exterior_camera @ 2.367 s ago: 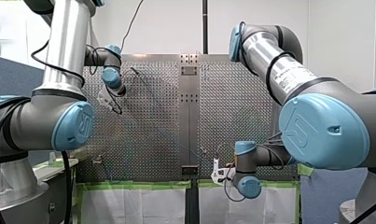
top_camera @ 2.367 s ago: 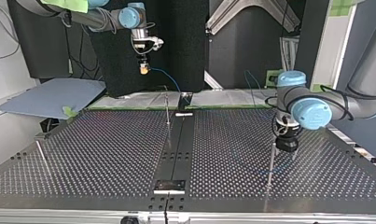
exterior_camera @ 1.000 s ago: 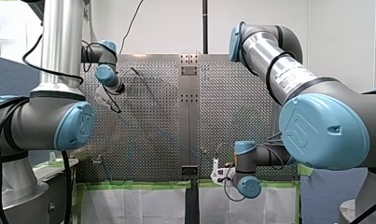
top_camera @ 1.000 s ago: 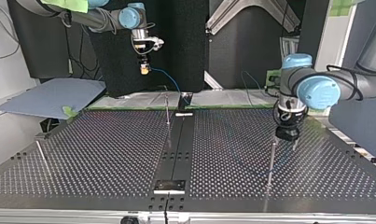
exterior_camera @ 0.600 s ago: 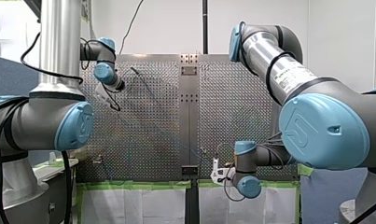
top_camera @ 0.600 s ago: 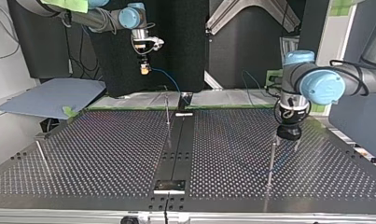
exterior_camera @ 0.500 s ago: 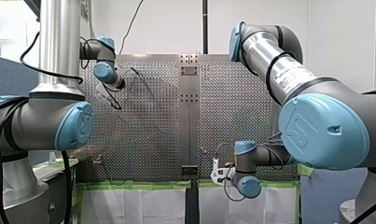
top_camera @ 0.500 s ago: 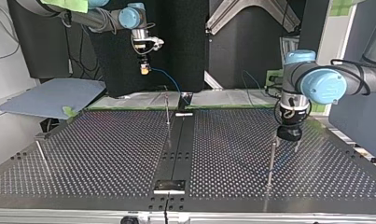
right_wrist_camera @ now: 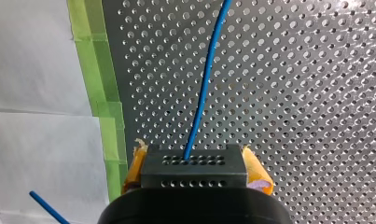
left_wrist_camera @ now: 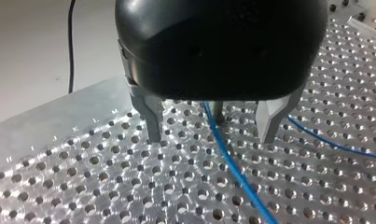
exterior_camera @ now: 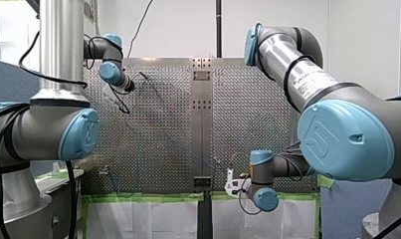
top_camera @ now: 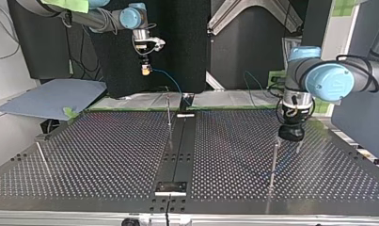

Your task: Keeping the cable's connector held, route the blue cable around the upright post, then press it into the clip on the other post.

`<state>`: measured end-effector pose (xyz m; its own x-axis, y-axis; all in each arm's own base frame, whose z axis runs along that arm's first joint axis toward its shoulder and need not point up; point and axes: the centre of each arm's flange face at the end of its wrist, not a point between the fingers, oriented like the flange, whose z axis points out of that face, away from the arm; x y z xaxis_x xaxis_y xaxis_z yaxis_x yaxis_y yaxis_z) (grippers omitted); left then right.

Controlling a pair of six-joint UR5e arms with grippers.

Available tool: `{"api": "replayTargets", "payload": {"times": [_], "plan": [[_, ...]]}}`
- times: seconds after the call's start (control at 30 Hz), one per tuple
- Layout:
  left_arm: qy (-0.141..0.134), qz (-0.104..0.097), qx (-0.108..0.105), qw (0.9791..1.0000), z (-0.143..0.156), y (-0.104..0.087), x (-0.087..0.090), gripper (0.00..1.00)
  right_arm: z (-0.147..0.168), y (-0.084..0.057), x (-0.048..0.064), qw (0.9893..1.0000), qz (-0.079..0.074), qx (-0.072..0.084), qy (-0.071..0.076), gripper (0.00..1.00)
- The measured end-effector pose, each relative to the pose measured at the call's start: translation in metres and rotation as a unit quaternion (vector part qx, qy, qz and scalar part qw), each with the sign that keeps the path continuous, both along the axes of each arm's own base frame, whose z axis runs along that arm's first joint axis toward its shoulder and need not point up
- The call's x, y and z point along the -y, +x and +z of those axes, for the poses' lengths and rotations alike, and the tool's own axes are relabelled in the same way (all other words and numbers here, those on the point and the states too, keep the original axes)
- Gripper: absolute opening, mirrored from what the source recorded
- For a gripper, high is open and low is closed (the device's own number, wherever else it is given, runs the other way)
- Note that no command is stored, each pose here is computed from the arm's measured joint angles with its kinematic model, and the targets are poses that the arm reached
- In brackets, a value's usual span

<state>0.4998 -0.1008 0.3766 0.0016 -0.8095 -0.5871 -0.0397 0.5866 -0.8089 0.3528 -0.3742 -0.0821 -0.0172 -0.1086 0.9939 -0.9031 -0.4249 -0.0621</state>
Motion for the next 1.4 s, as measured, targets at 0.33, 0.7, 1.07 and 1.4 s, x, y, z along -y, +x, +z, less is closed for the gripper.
{"api": "replayTargets", "payload": {"times": [0.33, 0.7, 1.07, 1.4], "plan": [[0.024, -0.014, -0.005, 0.9996, 0.004, -0.027, 0.009, 0.98, 0.000, 0.000, 0.000, 1.0000, 0.000, 0.000, -0.001, 0.00], [0.051, -0.027, 0.012, 0.9983, 0.028, -0.068, 0.023, 0.98, 0.000, 0.000, 0.001, 1.0000, -0.001, 0.001, -0.001, 0.00], [0.109, 0.009, 0.006, 0.9940, 0.060, -0.106, 0.019, 0.98, 0.001, 0.000, 0.004, 1.0000, -0.001, 0.003, -0.003, 0.00], [0.157, 0.011, -0.030, 0.9871, 0.066, -0.106, 0.015, 0.98, 0.001, 0.001, 0.006, 1.0000, 0.001, 0.004, -0.003, 0.00]]}}
